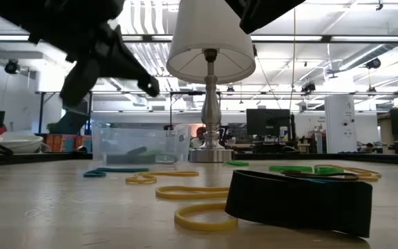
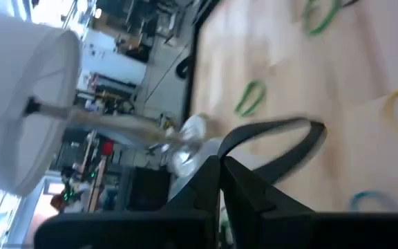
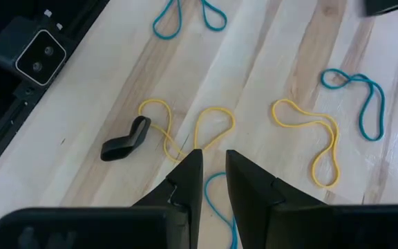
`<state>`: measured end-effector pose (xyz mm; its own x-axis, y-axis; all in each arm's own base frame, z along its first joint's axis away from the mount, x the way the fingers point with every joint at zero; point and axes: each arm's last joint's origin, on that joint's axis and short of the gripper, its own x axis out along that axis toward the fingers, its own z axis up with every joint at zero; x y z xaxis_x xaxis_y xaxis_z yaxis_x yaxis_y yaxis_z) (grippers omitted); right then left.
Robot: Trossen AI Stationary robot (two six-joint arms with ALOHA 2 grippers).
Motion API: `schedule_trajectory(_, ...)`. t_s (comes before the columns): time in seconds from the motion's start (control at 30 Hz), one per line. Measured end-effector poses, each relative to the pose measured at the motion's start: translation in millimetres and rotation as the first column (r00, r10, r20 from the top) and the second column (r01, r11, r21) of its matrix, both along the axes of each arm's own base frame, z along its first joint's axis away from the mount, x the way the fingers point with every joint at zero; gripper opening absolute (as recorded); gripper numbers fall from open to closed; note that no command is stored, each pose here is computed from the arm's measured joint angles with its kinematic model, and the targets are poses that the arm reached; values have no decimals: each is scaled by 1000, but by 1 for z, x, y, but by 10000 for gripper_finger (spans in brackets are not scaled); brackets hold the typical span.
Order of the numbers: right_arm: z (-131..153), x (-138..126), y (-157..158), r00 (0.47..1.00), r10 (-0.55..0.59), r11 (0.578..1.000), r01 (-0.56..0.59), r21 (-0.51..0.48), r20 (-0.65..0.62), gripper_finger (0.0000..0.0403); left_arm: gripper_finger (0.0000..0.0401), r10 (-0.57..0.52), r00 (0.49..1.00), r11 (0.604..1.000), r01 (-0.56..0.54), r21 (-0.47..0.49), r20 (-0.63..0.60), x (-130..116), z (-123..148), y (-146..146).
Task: Pick and place rubber bands into bin
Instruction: Put the black rubber band into the transparent bin
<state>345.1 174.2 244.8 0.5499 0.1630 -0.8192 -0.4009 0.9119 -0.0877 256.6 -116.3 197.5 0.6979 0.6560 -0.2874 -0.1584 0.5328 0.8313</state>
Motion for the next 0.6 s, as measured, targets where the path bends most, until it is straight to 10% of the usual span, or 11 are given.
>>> schedule_trajectory(0.3, -1, 0, 0, 1000, 0, 1000, 0, -1, -2, 59, 0, 150, 988, 987, -148, -62, 30, -21, 38, 63)
schedule_trajectory(0.6, -1, 0, 0, 1000, 0, 1000, 0, -1, -2, 59, 0, 174, 984, 953, -177, -246, -34, -31, 19, 117)
